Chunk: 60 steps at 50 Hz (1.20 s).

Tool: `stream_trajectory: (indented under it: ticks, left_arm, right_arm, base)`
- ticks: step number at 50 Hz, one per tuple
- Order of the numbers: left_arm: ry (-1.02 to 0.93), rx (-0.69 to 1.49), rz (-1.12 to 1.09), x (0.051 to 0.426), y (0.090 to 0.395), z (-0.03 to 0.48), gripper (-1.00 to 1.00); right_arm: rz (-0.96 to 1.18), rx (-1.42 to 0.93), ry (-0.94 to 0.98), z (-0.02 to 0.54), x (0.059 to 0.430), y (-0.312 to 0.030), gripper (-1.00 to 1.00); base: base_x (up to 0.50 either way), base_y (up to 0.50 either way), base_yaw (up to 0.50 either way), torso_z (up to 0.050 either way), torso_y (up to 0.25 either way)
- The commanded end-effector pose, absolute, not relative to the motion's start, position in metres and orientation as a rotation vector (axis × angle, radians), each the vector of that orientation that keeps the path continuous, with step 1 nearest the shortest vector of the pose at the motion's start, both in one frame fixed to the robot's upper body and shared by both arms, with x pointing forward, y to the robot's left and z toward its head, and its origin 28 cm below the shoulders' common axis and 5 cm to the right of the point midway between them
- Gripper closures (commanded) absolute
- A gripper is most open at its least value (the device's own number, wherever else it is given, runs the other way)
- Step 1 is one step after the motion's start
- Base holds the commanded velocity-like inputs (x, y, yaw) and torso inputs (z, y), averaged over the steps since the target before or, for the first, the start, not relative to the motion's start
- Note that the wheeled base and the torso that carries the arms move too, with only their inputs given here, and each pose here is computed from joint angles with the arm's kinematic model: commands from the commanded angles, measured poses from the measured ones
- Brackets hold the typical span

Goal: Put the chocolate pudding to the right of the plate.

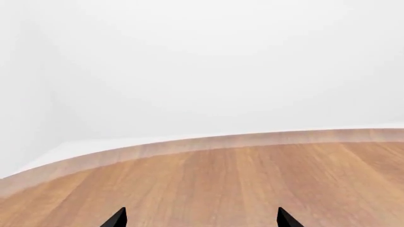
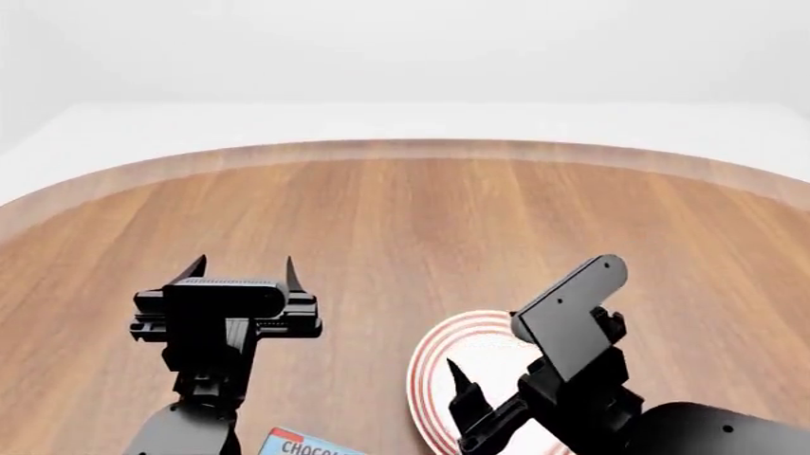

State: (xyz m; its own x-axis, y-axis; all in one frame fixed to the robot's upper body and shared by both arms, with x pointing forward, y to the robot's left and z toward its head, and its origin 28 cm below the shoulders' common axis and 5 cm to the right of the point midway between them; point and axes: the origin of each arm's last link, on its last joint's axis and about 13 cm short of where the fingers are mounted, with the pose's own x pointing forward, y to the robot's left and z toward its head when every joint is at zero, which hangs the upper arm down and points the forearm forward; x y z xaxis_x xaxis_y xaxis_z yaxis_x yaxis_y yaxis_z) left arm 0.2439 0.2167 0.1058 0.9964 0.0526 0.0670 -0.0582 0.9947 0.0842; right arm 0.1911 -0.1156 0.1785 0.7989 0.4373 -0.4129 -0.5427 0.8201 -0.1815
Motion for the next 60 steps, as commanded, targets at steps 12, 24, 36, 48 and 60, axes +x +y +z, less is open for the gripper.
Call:
stream_trajectory:
  ticks: [12, 24, 36, 48, 60]
  left_arm:
    - [-0.062, 0.088, 0.055, 0.245, 0.216, 0.105, -1.0]
    - [-0.062, 0.088, 0.056, 0.245, 0.216, 0.105, -1.0]
    - [-0.06, 0.09, 0.052, 0.245, 0.215, 0.104, -1.0]
    - [-0.064, 0.091, 0.051, 0.245, 0.215, 0.105, -1.0]
    - [-0.068, 0.092, 0.049, 0.245, 0.214, 0.106, -1.0]
  right_arm:
    - [0.832, -0.362, 0.531, 0.185, 0.175, -0.116, -1.0]
    - [0.892, -0.345, 0.538, 0.183, 0.174, -0.11, -1.0]
    - [0.974, -0.348, 0.557, 0.178, 0.183, -0.098, -1.0]
    - [1.023, -0.357, 0.627, 0.162, 0.198, -0.086, -1.0]
    - [1.044, -0.35, 0.691, 0.144, 0.214, -0.079, -1.0]
  base:
    - [0.0, 0.0, 0.0, 0.0, 0.0]
    - [0.0, 0.0, 0.0, 0.0, 0.0]
    - [0.0, 0.0, 0.0, 0.0, 0.0]
    - [0.0, 0.0, 0.0, 0.0, 0.0]
    - [0.0, 0.0, 0.0, 0.0, 0.0]
